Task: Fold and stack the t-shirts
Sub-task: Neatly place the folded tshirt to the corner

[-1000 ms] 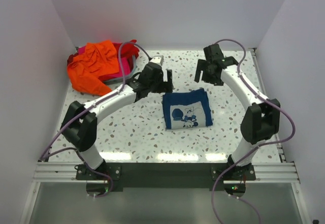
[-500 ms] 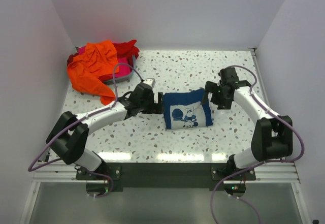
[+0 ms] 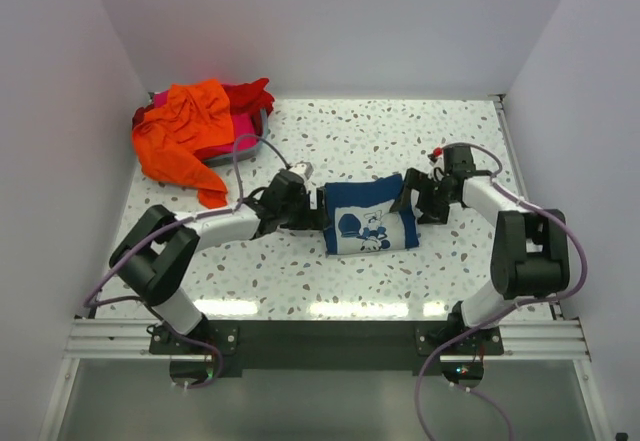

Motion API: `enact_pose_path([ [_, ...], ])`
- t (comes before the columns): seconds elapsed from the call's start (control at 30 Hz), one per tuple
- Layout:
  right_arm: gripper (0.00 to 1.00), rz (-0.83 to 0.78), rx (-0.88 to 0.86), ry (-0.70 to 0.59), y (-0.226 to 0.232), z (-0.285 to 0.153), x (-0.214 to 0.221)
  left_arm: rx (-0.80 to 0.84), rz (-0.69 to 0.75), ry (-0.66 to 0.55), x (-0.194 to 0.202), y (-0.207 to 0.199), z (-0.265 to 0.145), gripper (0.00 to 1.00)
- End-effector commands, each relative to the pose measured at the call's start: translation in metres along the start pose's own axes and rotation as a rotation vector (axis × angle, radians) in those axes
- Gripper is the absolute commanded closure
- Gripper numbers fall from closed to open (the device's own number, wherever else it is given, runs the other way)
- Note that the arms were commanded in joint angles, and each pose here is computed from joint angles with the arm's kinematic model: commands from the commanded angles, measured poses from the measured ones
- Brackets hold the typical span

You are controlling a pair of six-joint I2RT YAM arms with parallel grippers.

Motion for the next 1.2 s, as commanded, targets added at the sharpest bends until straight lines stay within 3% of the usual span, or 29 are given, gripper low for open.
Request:
enact_pose_path([
  [0.0,0.02,-0.016,-0.058,0.024,-0.002,0.013,-0.002,0.040,0.003,-0.039,-0.012,-0.008,0.012,0.12],
  [0.47,0.04,-0.001,-0.121,0.121,-0.005,0.037,0.026,0.023,0.003,0.035,0.010,0.001,0.044,0.44],
  [0.7,0.07,-0.053,-0.101,0.166,0.010,0.054,0.053,0.035,-0.016,0.043,0.016,0.001,0.048,0.69],
  [0.8,0.15,-0.056,-0.056,0.170,0.012,0.061,0.059,0.033,-0.015,0.048,0.018,0.001,0.049,0.77],
  [0.87,0.26,-0.042,-0.014,0.161,0.006,0.064,0.057,0.030,-0.012,0.048,0.018,0.002,0.049,0.79],
  [1.1,0.48,-0.074,0.129,0.097,-0.001,0.048,0.038,-0.001,0.005,0.022,0.001,0.002,0.041,0.77],
  [1.17,0.68,-0.089,0.166,0.073,0.003,0.040,0.025,-0.009,0.009,0.009,-0.007,0.001,0.033,0.72],
])
Point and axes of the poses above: each gripper's point midway between its finger pads, its own z axis out along the fingers, its own y axis along the line the jaws close on, x = y × z, the point moved 2 cm from there along -z, back along the fingers, and after that the axes turned 14 degrees about z, right-handed, at the moved point
